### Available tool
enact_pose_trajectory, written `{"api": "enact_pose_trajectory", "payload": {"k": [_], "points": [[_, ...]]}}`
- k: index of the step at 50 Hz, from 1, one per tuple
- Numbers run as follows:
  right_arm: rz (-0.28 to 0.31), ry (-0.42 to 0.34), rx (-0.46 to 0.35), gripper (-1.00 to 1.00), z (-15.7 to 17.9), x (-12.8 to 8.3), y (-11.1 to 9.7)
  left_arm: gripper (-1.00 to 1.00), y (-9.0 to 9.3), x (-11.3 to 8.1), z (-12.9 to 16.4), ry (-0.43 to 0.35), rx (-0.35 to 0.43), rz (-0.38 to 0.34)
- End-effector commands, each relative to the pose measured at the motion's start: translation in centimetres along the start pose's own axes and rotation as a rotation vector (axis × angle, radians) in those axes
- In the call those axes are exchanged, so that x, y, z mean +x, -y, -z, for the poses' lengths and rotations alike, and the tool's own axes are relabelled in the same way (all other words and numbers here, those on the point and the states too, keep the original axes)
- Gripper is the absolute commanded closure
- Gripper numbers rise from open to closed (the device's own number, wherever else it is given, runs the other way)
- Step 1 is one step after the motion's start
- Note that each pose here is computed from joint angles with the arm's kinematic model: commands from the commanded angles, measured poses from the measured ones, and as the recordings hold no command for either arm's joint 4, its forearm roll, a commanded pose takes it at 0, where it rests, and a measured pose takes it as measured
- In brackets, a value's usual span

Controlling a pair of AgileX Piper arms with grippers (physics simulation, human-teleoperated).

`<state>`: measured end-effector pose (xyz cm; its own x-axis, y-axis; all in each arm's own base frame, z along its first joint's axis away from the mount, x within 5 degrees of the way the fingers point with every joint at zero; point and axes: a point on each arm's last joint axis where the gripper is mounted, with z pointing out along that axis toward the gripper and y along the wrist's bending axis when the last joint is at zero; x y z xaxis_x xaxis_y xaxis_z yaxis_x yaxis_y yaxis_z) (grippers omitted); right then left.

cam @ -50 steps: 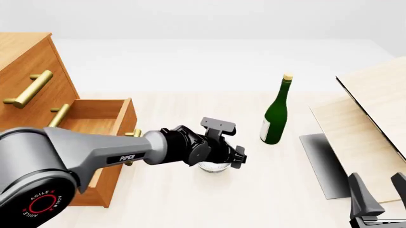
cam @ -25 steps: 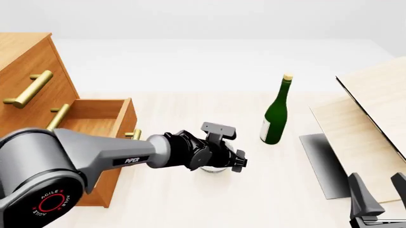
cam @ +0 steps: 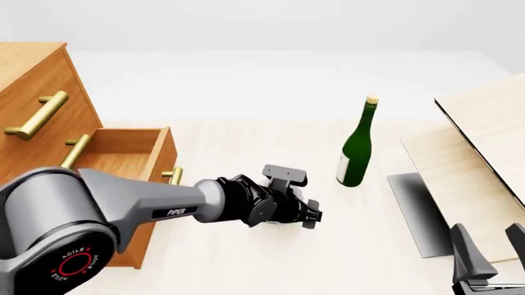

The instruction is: Put the bowl in the bottom drawer of the cabinet.

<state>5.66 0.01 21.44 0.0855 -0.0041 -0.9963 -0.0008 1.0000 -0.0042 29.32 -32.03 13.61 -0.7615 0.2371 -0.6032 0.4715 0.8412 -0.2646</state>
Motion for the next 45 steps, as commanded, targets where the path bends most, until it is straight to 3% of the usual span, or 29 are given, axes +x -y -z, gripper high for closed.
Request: {"api": "enact_pose_trajectory", "payload": {"k": [1,19,20,37,45], "points": [[0.000,0.000,0.000,-1.00,0.0,0.0,0.0,-1.00,0.1,0.2,-0.2,-0.004,0.000,0.011],[0.000,0.000,0.000,-1.00,0.0,0.0,0.0,-1.00,0.1,0.4,-0.2,0.001,0.005,0.012],[0.000,0.000,0.000,-1.00,0.0,0.0,0.0,1.00,0.2,0.4,-0.2,0.001,0.006,0.011],[0.000,0.000,0.000,-1.00,0.0,0.0,0.0,1.00,-0.2,-0.1,0.4,0.010,0.001,-0.006],[0.000,0.000,0.000,-1.00,0.0,0.0,0.0,1.00,0.7,-0.1,1.3,0.022,0.020,-0.037]]}}
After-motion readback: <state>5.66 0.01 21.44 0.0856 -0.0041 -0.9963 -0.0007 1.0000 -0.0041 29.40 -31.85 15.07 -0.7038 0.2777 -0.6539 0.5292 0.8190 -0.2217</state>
